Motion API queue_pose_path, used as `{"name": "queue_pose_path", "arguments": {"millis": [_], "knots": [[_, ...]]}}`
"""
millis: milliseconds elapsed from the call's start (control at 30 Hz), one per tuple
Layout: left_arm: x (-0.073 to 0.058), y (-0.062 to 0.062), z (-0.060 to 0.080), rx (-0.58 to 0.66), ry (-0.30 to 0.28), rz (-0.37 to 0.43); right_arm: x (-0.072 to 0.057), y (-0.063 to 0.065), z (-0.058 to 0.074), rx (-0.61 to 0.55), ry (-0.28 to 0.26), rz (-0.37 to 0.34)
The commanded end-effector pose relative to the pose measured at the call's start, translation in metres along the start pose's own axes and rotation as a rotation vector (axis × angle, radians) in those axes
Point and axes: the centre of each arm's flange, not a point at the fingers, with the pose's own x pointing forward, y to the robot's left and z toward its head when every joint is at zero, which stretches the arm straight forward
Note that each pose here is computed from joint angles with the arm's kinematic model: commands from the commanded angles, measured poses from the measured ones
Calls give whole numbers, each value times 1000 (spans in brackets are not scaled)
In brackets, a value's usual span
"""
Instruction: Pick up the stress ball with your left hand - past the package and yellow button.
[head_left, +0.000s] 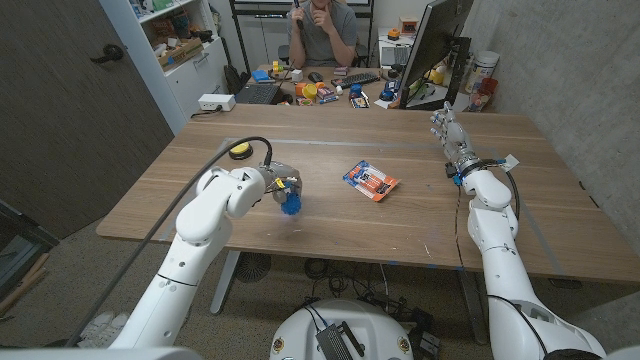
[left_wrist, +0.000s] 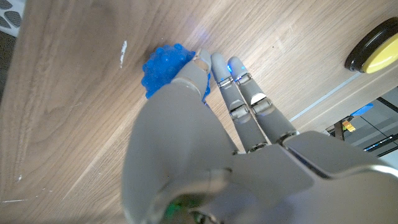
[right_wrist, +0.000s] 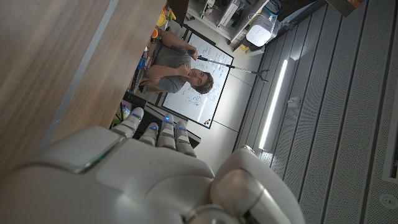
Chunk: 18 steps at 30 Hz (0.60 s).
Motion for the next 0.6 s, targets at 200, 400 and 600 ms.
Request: {"name": "queue_pose_path", "arguments": {"millis": [200, 400, 600], "knots": [[-33, 80, -51, -82, 163, 231, 4, 2, 2, -10, -1, 9], [-47, 121, -64, -139, 171, 296, 4, 4, 3, -18, -3, 11], [-63, 158, -60, -79, 179, 350, 3, 2, 2, -18, 1, 8]]}}
